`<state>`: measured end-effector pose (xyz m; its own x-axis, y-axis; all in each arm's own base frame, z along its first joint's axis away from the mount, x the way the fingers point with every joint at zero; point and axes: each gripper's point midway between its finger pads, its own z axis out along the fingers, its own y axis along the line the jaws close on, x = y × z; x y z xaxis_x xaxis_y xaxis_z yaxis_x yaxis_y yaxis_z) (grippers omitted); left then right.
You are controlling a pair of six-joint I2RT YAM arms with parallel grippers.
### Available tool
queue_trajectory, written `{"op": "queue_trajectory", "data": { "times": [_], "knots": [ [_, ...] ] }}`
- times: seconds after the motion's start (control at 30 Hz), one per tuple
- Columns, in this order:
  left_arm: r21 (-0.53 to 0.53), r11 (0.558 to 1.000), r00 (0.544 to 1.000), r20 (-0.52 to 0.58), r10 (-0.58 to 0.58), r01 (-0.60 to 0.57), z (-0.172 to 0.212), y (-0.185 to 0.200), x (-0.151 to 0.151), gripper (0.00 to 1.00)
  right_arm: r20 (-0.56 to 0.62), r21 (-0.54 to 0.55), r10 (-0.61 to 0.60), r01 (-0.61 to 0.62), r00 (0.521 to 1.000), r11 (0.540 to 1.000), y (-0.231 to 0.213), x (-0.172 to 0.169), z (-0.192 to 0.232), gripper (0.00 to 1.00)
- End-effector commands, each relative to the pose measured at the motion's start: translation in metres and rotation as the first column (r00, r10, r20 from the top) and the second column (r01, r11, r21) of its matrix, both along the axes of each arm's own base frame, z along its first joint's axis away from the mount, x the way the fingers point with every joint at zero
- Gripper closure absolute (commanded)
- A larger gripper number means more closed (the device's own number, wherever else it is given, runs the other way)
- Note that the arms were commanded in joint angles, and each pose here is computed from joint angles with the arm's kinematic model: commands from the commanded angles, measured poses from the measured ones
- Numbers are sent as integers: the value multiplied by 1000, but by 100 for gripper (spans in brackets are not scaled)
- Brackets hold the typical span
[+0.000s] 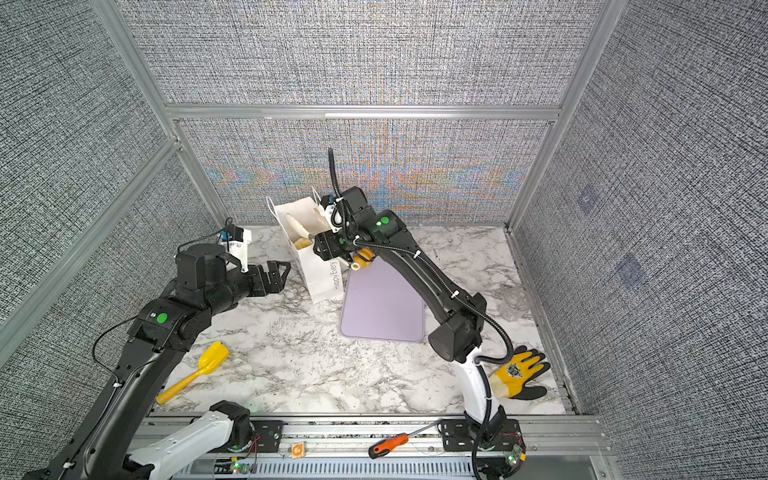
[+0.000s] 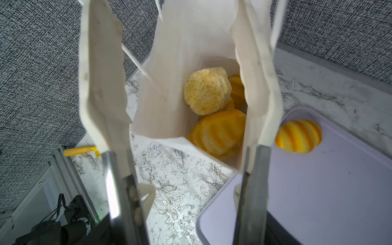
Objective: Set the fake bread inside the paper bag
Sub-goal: 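Open the tongs and withdraw them from the bag with the right gripper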
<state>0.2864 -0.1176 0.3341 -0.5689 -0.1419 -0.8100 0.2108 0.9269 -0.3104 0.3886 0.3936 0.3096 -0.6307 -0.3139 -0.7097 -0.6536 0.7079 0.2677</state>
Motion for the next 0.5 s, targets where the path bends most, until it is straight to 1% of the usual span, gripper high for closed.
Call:
{"op": "queue_trajectory", "data": {
  "times": [0.0, 0.2, 0.37, 0.47],
  "knots": [
    [-18, 1000, 1000, 9, -16, 16, 4, -4, 1, 1, 62, 10, 12, -13, 998, 1000, -6, -5, 20, 27],
    [-52, 998, 999, 18, -33, 34, 8, -8, -1, 2, 119, -34, 8, -4, 993, 999, -32, -21, 34, 27],
    [-79, 996, 999, 28, -27, 29, 8, -8, -6, 4, 145, -85, -38, 50, 989, 995, -61, -25, 32, 27],
    [-96, 995, 999, 32, -24, 27, 8, -9, -9, 6, 143, -118, -89, 107, 986, 987, -84, -21, 23, 27]
  ]
}}
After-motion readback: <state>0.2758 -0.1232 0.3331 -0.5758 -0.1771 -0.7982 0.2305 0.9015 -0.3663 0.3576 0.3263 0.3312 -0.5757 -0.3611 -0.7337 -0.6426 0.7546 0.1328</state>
